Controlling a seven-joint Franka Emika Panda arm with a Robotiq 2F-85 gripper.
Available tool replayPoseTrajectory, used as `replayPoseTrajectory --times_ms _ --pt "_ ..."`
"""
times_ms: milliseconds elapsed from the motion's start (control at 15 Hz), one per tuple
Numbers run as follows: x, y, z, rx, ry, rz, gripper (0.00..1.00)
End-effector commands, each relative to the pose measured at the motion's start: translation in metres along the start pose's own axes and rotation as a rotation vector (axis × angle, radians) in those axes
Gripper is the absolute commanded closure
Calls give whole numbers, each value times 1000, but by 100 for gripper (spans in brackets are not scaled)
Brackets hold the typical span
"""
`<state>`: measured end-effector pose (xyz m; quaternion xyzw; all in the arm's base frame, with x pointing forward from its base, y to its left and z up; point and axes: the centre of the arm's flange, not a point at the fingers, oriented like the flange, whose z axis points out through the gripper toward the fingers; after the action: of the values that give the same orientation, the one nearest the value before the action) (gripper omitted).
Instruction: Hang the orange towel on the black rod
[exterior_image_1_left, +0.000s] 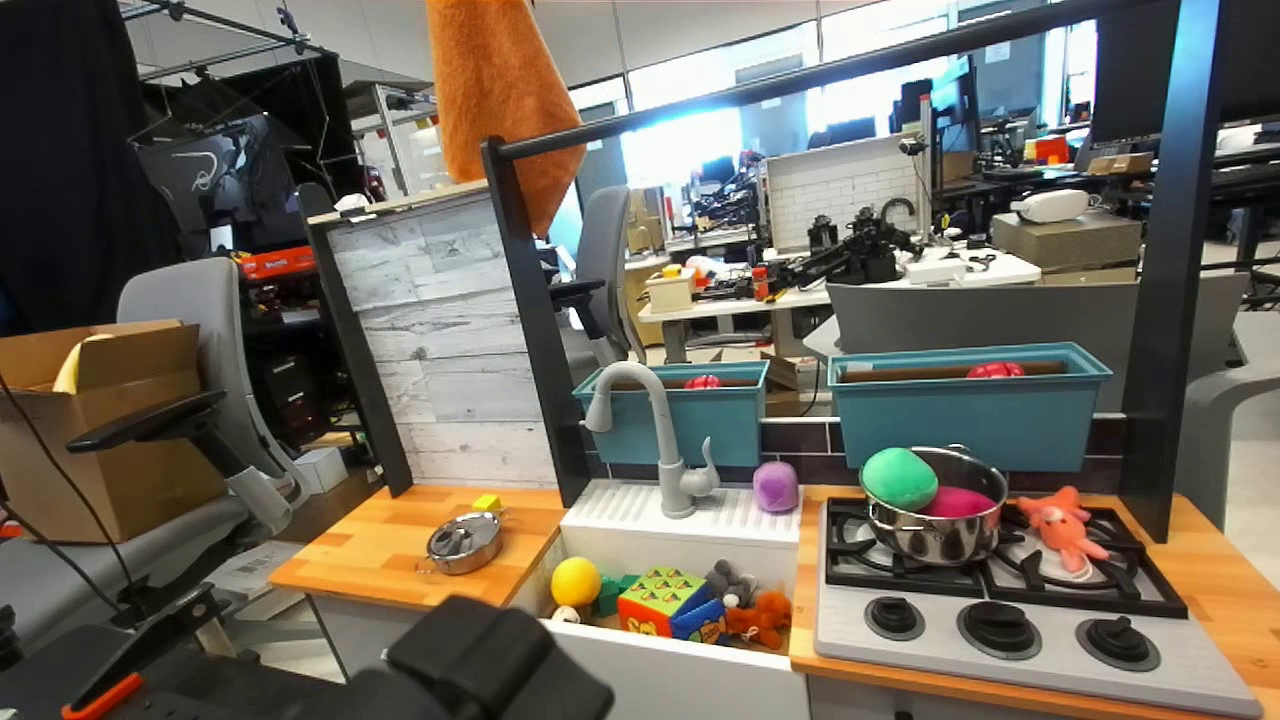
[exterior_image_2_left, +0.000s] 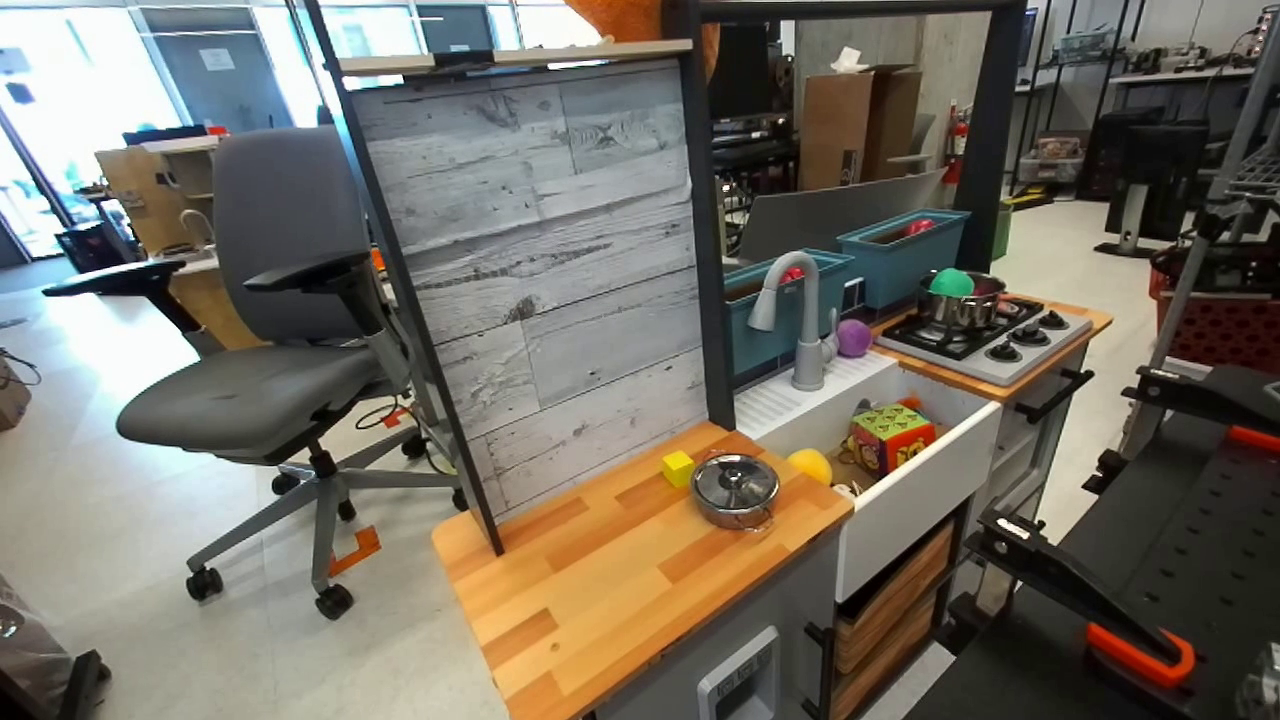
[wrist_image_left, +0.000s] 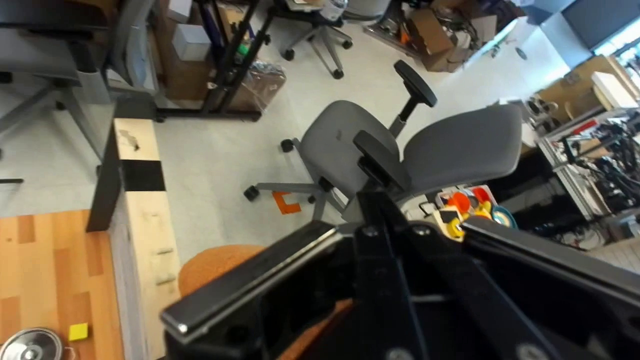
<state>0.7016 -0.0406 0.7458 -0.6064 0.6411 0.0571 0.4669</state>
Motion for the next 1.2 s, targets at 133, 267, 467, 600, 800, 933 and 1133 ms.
replayPoseTrajectory --times_ms 133,267,467,600,800,933,1133 --pt "46 -62 -11 -255 -142 58 99" --pt "71 -53 1 -337 -147 147 99" --pt "104 -43 14 -418 -191 262 99" --pt "117 -39 20 -453 -212 291 99" --pt "125 -31 35 -561 -159 269 99" --pt "128 -17 53 -688 -101 257 99" --pt "145 10 86 -792 47 283 99"
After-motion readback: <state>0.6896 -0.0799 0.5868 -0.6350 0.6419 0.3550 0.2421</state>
